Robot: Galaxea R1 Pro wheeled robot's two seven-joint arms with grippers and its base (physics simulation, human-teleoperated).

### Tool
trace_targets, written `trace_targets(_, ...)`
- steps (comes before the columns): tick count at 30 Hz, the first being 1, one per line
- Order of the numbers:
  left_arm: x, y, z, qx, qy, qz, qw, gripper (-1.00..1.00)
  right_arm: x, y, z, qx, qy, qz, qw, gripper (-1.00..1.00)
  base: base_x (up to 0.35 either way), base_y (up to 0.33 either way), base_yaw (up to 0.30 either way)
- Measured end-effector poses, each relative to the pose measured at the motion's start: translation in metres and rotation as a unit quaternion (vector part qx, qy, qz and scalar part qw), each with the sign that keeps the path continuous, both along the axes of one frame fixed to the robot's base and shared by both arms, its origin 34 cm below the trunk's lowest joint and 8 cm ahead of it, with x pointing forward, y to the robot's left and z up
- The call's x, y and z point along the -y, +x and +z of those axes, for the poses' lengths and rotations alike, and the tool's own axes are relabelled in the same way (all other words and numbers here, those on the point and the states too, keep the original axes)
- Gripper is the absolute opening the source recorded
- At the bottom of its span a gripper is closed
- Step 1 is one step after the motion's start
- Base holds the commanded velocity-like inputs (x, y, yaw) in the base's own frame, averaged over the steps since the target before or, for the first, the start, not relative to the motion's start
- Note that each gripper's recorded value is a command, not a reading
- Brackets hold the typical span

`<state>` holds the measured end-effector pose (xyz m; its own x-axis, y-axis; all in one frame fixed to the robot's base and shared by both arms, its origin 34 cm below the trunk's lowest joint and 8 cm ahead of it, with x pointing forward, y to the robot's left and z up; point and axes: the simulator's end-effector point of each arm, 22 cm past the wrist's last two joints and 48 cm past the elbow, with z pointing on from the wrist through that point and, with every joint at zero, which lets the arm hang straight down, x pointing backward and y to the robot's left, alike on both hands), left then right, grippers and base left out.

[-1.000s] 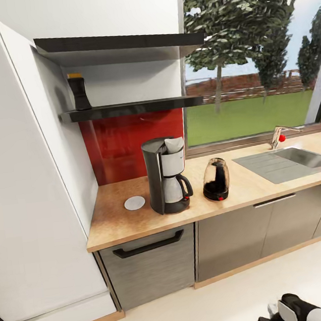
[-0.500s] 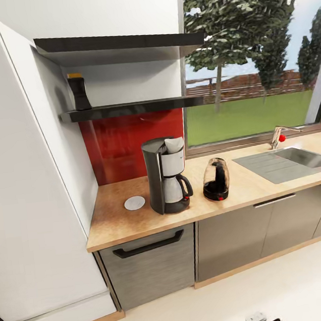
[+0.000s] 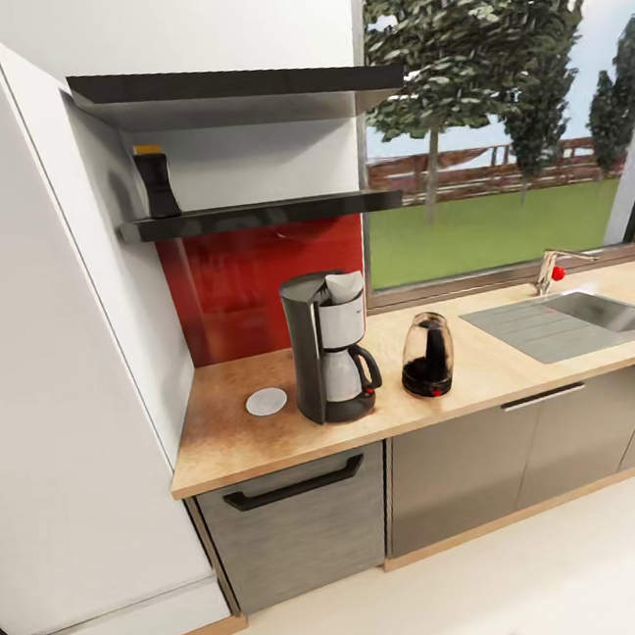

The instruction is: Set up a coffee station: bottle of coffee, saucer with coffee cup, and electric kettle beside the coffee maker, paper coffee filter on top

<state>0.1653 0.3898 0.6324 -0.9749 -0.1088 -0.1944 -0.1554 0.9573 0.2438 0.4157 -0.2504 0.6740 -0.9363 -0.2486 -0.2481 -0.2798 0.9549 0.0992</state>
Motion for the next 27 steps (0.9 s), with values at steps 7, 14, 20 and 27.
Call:
trace_targets(7,0.004,0.007,0.001,0.018,-0.003,0.005,0.9998,1.00,0.000,0.000,0.000,0.000,0.000,0.000,1.0000,1.00,0.000,0.000,0.000)
trace_targets(14,0.006,0.009,0.001,0.022,-0.006,0.003,0.9997,1.00,0.004,0.000,0.000,0.000,-0.002,-0.002,1.0000,1.00,0.000,0.000,0.079)
trace_targets(20,0.006,0.015,0.002,0.035,-0.005,0.002,0.9994,1.00,0.003,-0.011,-0.004,-0.007,-0.002,-0.001,1.0000,1.00,0.003,-0.015,0.251)
trace_targets(27,0.013,0.018,0.001,0.041,-0.009,0.002,0.9991,1.00,0.001,-0.016,-0.006,-0.010,0.000,-0.001,0.9999,1.00,0.106,-0.194,0.272)
